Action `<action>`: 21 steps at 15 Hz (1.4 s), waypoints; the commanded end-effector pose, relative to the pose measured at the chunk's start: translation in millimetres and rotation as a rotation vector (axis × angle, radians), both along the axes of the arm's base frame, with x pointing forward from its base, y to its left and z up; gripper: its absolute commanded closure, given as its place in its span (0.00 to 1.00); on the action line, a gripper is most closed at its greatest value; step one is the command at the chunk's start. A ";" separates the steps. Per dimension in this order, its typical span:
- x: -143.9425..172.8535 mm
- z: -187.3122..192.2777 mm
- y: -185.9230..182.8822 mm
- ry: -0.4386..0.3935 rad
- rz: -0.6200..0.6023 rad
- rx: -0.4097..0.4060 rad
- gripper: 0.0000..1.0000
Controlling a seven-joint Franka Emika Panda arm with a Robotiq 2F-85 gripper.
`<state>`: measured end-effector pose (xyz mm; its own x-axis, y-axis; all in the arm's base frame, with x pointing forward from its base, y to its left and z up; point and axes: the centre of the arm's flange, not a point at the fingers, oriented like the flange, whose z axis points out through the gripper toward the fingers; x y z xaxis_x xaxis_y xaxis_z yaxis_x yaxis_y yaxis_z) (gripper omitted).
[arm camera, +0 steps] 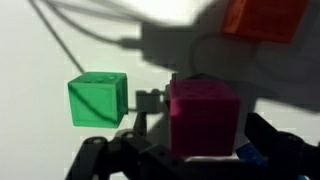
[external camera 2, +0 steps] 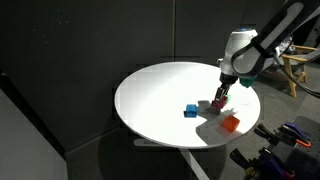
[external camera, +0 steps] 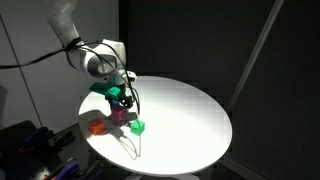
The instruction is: Put the pink block on the orange block
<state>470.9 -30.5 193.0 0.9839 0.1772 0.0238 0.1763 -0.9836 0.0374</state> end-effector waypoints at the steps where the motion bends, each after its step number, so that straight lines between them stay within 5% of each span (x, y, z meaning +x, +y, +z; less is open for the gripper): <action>1: 13.9 0.8 1.9 -0.007 0.012 -0.004 0.00; 8: 22.8 -2.3 7.2 -0.006 0.021 -0.007 0.00; 9: 23.0 -3.4 7.2 -0.004 0.016 -0.010 0.21; 15: 23.9 -10.1 7.8 0.013 -0.003 -0.016 0.66; 21: 17.5 5.2 13.1 0.029 -0.036 -0.033 0.68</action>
